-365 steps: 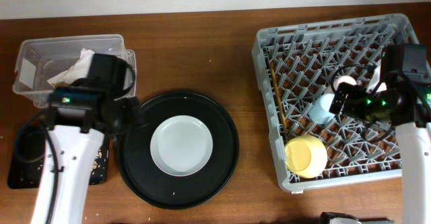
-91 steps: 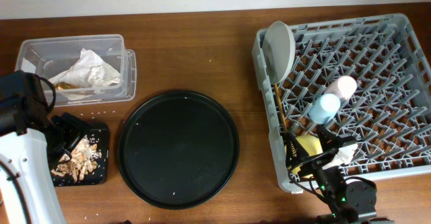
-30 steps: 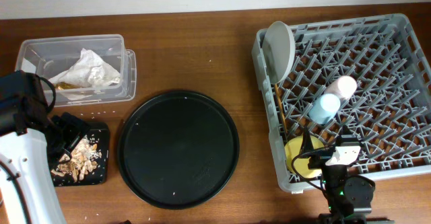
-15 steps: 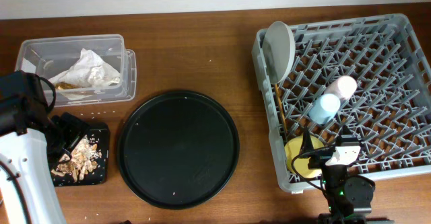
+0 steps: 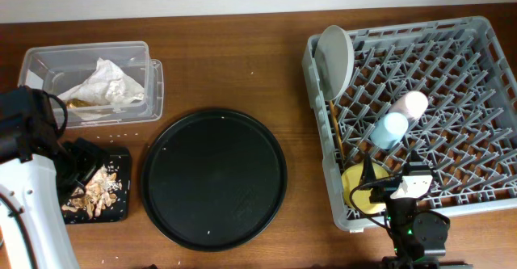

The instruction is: Sort waste into correct bins and load items into the dishwasher rack

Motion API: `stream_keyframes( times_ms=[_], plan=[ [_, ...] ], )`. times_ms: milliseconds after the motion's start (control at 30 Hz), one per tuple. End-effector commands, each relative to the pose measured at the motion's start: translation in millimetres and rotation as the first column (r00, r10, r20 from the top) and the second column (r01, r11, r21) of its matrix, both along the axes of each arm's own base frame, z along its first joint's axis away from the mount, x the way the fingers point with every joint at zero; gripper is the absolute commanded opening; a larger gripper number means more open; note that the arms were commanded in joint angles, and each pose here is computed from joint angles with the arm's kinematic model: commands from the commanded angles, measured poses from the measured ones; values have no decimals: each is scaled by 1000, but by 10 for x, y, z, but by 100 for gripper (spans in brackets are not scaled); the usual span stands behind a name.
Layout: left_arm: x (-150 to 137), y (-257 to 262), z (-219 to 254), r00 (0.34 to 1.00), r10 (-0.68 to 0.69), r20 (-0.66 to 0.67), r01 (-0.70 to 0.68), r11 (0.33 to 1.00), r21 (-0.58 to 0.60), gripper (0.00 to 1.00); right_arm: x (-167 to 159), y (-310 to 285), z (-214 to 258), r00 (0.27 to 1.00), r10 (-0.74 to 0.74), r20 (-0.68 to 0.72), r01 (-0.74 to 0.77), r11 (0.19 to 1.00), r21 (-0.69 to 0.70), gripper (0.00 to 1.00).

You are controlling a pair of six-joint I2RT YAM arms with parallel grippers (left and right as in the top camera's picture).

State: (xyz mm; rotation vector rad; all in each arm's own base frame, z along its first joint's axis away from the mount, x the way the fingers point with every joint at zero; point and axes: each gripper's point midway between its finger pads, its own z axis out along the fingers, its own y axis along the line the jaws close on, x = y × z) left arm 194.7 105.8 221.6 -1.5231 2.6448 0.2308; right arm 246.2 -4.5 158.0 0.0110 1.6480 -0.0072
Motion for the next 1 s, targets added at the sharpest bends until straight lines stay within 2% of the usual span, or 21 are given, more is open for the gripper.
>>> stream_keyframes(
  times_ms=[0, 100, 233, 400, 500, 533, 600, 633, 700, 833, 967],
  plan=[
    [-63, -41, -38, 1000, -5, -18, 5, 1000, 3, 99, -3, -29, -22, 1000, -15, 0, 15, 1000, 7, 99],
    [59, -118, -175, 998, -56, 27, 56, 998, 20, 99, -3, -29, -22, 1000, -15, 0, 15, 1000, 7, 99],
    [350, -318, -428, 974, -162, 160, 157, 987, 44, 99, -3, -30, -22, 1000, -15, 0, 15, 1000, 7, 99],
    [590, -745, -738, 867, -371, 333, 365, 927, 83, 99, -3, -30, -22, 1000, -15, 0, 15, 1000, 7, 99],
    [672, -907, -851, 771, -492, 404, 469, 868, 162, 99, -3, -30, -22, 1000, -15, 0, 15, 1000, 7, 99],
    [717, -947, -891, 712, -537, 453, 491, 841, 226, 99, -3, -30, -22, 1000, -15, 0, 15, 1000, 7, 99],
    [750, -950, -930, 644, -539, 543, 457, 840, 293, 99, -3, -30, -22, 1000, -15, 0, 15, 1000, 7, 99],
    [743, -935, -941, 636, -538, 553, 445, 841, 307, 99, -3, -30, -22, 1000, -15, 0, 15, 1000, 7, 99],
    [660, -865, -1018, 638, -535, 554, 413, 845, 340, 99, -3, -30, -22, 1000, -15, 0, 15, 1000, 7, 99],
    [517, -865, -1194, 645, -535, 545, 419, 845, 333, 99, -3, -30, -22, 1000, -15, 0, 15, 1000, 7, 99],
    [458, -860, -1128, 614, -534, 582, 398, 845, 356, 99, -3, -30, -22, 1000, -15, 0, 15, 1000, 7, 99]
  ],
)
